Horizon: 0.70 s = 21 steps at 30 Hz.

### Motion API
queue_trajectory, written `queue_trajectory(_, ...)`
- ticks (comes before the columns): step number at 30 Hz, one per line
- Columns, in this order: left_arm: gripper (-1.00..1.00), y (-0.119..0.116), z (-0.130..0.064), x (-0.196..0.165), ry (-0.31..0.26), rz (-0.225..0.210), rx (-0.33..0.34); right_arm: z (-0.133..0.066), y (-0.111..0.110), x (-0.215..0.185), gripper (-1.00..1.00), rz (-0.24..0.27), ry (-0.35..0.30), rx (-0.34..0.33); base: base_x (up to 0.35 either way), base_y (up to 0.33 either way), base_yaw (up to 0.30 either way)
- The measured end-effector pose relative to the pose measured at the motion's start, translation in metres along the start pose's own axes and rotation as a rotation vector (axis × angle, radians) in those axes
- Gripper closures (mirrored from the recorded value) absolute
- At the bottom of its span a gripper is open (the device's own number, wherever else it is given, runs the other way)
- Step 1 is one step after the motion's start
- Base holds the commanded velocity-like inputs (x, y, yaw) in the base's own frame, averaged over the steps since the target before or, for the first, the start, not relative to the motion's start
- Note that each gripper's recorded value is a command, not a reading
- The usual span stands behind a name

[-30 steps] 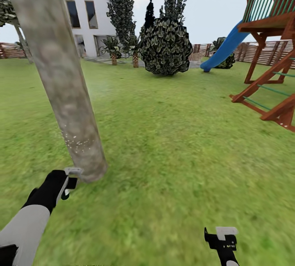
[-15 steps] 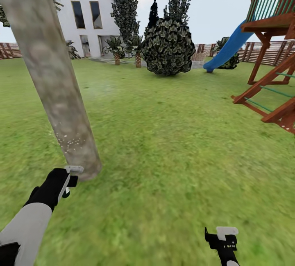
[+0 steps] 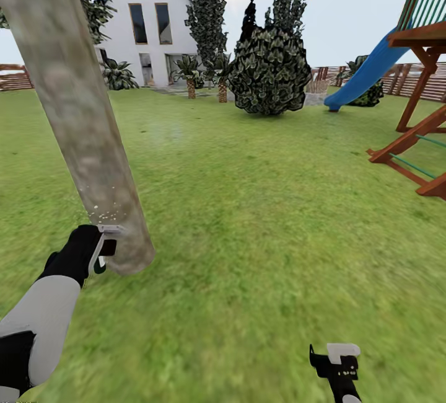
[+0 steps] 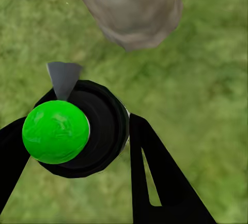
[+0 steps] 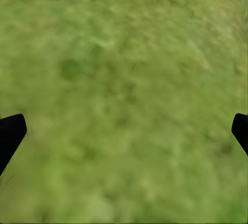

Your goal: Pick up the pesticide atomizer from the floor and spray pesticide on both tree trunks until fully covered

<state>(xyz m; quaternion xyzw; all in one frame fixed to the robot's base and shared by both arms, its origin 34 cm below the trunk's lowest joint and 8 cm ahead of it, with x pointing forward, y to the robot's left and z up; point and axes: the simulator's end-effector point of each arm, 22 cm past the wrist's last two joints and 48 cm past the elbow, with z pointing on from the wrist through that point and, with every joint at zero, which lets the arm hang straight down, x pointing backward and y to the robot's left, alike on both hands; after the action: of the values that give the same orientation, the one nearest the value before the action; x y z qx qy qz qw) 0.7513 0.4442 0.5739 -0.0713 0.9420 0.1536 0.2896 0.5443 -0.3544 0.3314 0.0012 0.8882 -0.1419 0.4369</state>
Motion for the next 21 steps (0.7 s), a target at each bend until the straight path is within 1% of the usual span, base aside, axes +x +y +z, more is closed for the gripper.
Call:
queue_trajectory(3,1.00,0.003,0.001,0.003,0.005,-0.010,-0.003,0.000,0.000,0.000,-1.00,0.000,0.000,0.000,0.138,-0.232,0.277)
queue_trajectory(8,1.00,0.000,0.002,0.006,0.009,-0.009,0.000,0.000,0.000,0.000,-1.00,0.000,0.001,0.000,-0.010,-0.273,0.250)
queue_trajectory(11,1.00,-0.006,0.003,0.008,0.012,-0.005,0.006,0.000,0.000,0.000,-1.00,0.000,0.000,0.000,0.044,-0.275,0.054)
queue_trajectory(13,1.00,-0.007,0.002,0.007,0.010,-0.005,0.008,0.000,0.000,0.000,-1.00,0.000,0.000,0.000,0.171,-0.241,0.006)
queue_trajectory(21,1.00,-0.006,0.002,0.007,0.010,-0.004,0.006,0.000,-0.002,0.000,-1.00,-0.002,0.000,0.002,0.270,-0.158,0.000)
